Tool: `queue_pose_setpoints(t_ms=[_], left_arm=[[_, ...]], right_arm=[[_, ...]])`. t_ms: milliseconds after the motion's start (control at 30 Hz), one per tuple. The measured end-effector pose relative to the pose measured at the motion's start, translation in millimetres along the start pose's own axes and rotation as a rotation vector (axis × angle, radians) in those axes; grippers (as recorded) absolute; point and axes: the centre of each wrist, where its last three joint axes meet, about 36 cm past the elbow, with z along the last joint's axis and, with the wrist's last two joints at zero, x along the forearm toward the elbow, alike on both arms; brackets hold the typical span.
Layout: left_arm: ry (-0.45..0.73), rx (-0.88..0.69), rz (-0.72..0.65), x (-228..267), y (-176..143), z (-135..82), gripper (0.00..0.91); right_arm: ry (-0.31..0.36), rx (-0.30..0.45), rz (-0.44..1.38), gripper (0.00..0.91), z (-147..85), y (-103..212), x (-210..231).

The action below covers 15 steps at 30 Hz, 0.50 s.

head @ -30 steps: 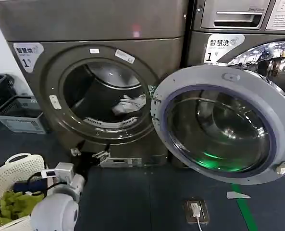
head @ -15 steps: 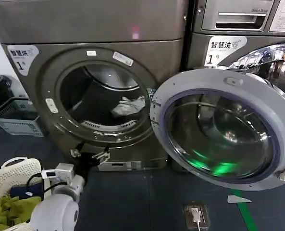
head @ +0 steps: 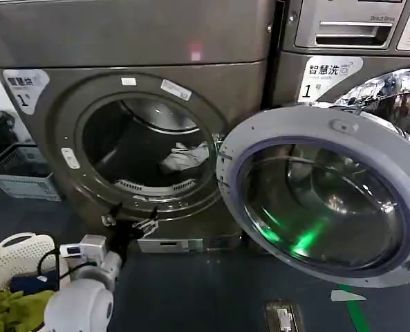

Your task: Grasp the clothes from the dryer.

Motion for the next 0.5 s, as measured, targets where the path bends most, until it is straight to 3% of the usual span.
queue_pose_setpoints(t_ms=[500], left_arm=[[-0.001,-0.005,-0.003,0.0,0.8,-0.3,0.907]], right_arm=[[0.000,-0.002,-0.007,0.907,0.6,3.6,2.4]])
